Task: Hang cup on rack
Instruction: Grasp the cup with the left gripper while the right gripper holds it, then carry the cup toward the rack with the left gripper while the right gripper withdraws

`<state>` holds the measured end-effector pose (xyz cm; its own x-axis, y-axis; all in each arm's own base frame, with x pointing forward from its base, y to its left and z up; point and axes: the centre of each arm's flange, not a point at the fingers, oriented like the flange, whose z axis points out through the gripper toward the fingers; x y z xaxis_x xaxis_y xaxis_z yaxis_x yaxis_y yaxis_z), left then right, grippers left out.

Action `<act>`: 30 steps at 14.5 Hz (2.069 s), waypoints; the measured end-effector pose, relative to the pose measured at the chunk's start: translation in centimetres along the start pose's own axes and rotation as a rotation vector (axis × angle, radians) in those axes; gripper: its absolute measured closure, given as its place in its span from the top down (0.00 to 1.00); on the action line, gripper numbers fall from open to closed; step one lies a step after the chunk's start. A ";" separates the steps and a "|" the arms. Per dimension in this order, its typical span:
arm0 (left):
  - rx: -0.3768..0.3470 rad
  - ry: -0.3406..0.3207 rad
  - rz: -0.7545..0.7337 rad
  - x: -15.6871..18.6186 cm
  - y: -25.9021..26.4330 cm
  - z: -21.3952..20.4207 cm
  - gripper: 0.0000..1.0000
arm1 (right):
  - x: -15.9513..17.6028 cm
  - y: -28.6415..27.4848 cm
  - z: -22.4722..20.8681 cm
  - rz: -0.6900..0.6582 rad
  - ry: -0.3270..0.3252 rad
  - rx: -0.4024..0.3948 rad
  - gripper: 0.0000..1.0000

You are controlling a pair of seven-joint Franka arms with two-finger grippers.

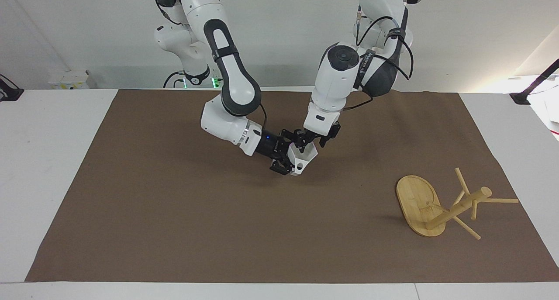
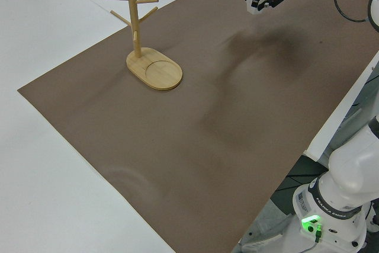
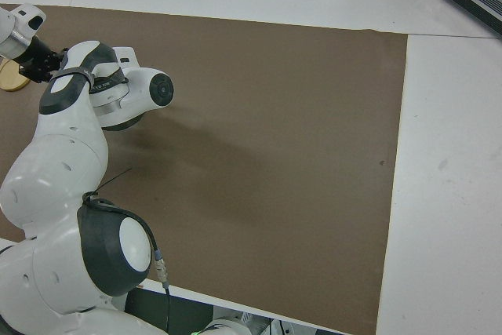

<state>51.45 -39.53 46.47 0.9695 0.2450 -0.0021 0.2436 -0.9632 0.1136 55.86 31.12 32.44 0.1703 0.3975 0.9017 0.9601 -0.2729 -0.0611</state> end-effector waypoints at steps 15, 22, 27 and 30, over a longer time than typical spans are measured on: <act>-0.048 0.049 -0.031 2.2 -1.2 -0.6 0.04 | 0.7 0.8 -8.1 -0.049 -0.046 -0.067 1.00; -0.169 0.221 -0.139 8.4 -12.3 -3.7 0.04 | -3.5 8.7 -21.7 -0.269 -0.323 0.003 1.00; -0.286 0.383 -0.202 6.8 -19.6 -5.0 0.04 | -4.1 11.5 -31.4 -0.333 -0.552 -0.029 1.00; -0.376 0.450 -0.308 7.6 -22.4 -4.2 0.04 | -3.1 12.4 -37.4 -0.324 -0.600 -0.059 1.00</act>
<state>53.23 -15.65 48.05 0.7319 0.6038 0.3158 0.4033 -0.7574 0.5136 58.95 -6.20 44.91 -0.0138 0.8795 0.4758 0.9725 -0.0989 0.2111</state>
